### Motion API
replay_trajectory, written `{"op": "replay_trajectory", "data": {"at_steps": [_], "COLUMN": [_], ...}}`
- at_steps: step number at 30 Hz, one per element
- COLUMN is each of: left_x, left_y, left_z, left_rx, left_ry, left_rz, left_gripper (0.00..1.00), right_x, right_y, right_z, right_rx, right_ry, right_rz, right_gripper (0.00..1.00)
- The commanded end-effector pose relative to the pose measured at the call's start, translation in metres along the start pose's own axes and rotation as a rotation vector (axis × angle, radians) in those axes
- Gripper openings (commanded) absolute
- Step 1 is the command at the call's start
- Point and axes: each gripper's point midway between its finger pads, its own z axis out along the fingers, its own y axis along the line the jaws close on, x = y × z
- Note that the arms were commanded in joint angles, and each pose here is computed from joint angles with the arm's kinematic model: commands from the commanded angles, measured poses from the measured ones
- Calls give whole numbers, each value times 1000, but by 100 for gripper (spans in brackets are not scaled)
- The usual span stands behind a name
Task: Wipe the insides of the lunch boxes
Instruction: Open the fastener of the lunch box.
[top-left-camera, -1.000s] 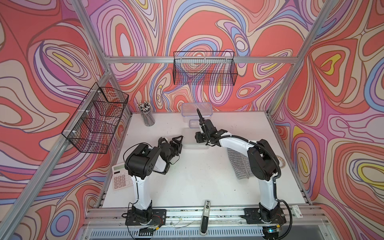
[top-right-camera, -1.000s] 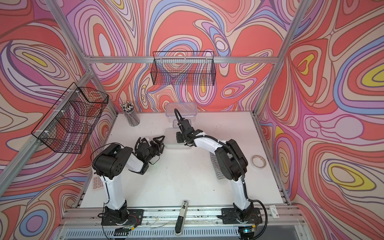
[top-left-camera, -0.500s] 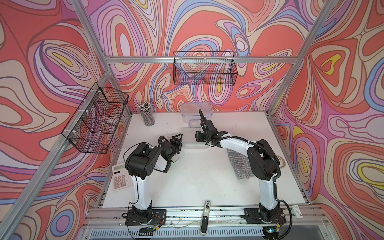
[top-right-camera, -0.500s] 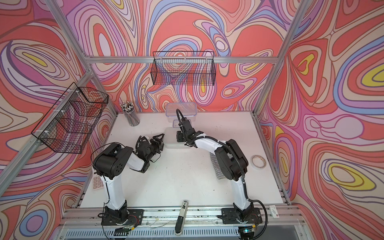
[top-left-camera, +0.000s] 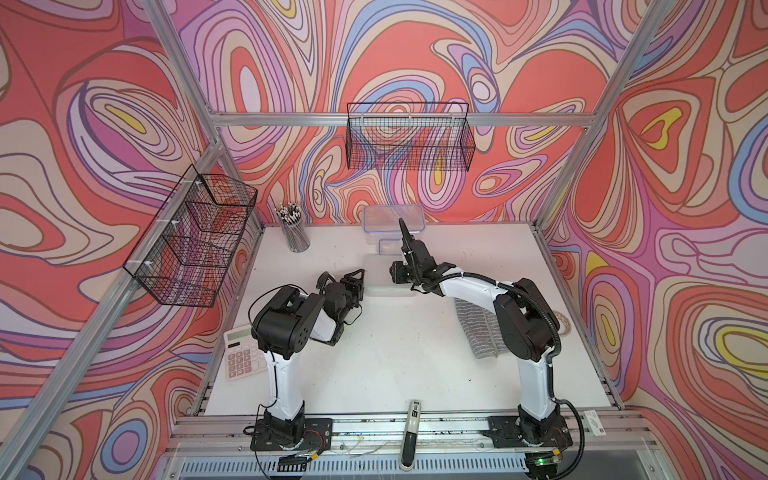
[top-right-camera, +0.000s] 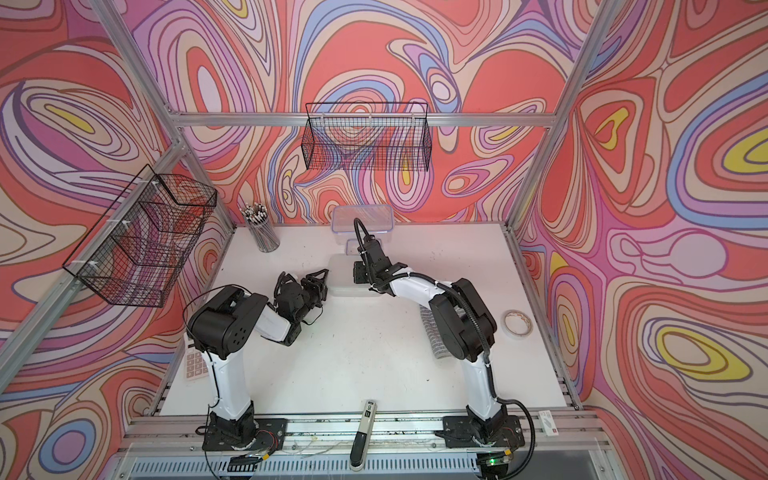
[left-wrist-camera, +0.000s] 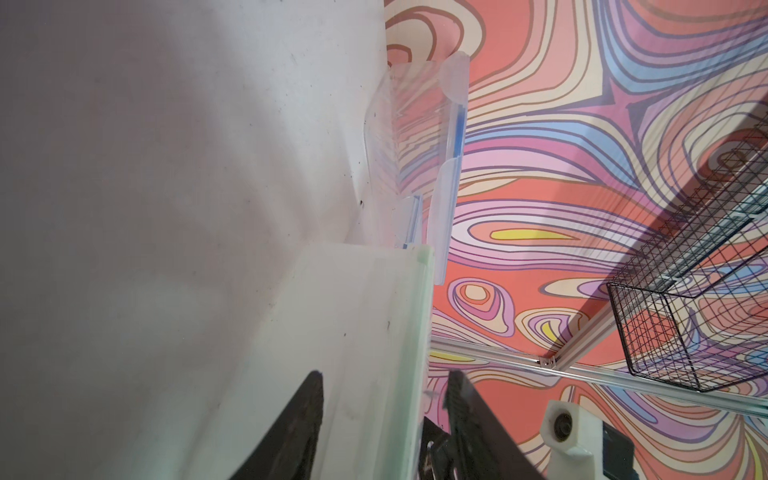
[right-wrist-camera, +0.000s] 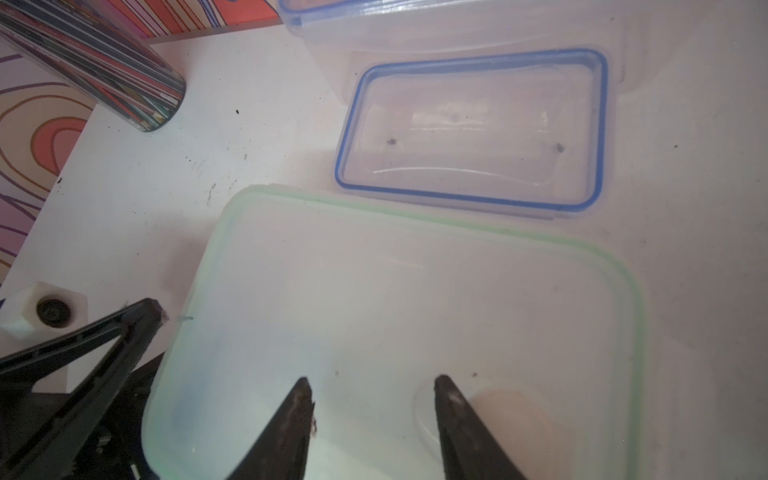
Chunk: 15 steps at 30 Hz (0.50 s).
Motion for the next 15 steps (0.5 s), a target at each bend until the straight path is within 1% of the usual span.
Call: {"op": "replay_trajectory", "data": {"at_steps": [1, 8, 15], "left_x": [9, 11, 10], "left_y": [-35, -34, -33], "left_z": [4, 4, 3], "left_rx": [121, 118, 115], "left_ry": [26, 31, 26], "left_rz": [-14, -17, -17], "left_gripper": [46, 38, 33], "right_x": [87, 90, 93], "right_y": [-24, -26, -27], "right_z": [18, 18, 18], "right_rx": [55, 59, 61], "right_ry": [263, 271, 279], "right_rz": [26, 29, 36], "right_gripper": [49, 49, 48]}}
